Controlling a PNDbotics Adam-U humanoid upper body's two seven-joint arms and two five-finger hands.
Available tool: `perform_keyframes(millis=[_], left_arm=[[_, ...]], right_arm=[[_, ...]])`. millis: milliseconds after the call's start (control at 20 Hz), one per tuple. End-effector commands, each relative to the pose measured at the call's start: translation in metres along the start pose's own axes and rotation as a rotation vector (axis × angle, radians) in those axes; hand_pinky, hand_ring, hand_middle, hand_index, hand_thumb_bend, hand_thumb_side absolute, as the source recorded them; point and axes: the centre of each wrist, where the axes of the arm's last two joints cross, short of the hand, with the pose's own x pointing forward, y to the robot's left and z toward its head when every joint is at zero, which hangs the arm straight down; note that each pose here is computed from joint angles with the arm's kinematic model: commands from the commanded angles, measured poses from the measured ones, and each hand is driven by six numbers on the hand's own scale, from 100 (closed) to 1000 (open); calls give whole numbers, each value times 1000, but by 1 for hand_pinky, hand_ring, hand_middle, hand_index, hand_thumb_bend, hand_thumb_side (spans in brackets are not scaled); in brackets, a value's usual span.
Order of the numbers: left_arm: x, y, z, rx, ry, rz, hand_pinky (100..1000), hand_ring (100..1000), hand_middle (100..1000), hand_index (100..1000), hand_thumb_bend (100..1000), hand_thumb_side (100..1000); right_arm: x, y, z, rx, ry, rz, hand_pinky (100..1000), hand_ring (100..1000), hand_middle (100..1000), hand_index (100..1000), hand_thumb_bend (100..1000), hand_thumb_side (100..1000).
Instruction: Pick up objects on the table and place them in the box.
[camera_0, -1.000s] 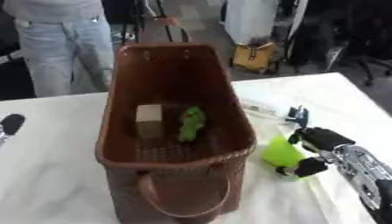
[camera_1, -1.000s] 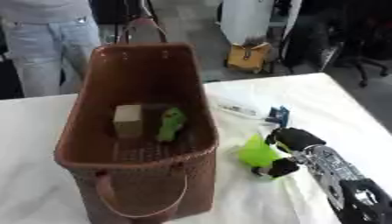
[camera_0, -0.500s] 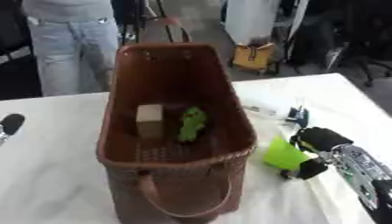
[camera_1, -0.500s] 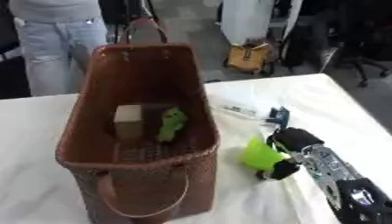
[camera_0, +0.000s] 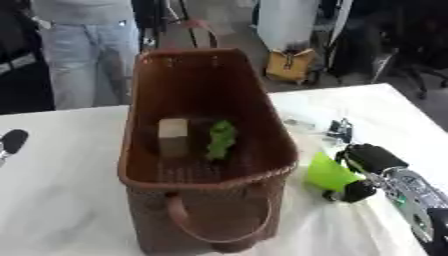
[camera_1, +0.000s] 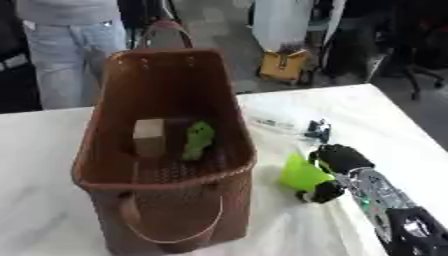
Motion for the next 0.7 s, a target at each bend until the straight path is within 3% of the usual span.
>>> perform_keyframes(millis=[50, 100, 150, 200, 250, 600, 700], left_arm=[[5, 8, -5, 8, -26, -19, 672, 633, 654, 793, 730, 510], [5, 8, -5, 8, -26, -19, 673, 633, 654, 793, 730, 510], [5, 8, -5, 8, -25, -19, 673, 633, 654, 793, 729, 511], [5, 8, -5, 7, -25, -20, 673, 633, 654, 793, 729, 511], [5, 9, -5, 8, -25, -21, 673, 633, 654, 793, 729, 511], [5, 9, -5, 6, -24, -21, 673, 633, 654, 793, 730, 511], [5, 9, -5, 4, -24, -21, 673, 633, 654, 793, 730, 511]], right_arm=[[-11, -30, 7, -89, 12, -55, 287, 434, 357, 437, 472, 306], [-11, -33, 9, -99, 11, -70, 280, 430, 358, 434, 182, 490], [-11, -38, 11, -117, 9, -89, 278, 428, 352, 433, 464, 313], [-11, -41, 13, -131, 7, -104, 275, 427, 351, 432, 357, 391], [-11, -46, 14, -147, 2, -122, 270, 424, 347, 429, 457, 315], [-10, -79, 26, -244, -47, -233, 247, 408, 332, 416, 437, 313], [-8, -95, 28, -293, -71, -242, 244, 406, 329, 414, 439, 308]])
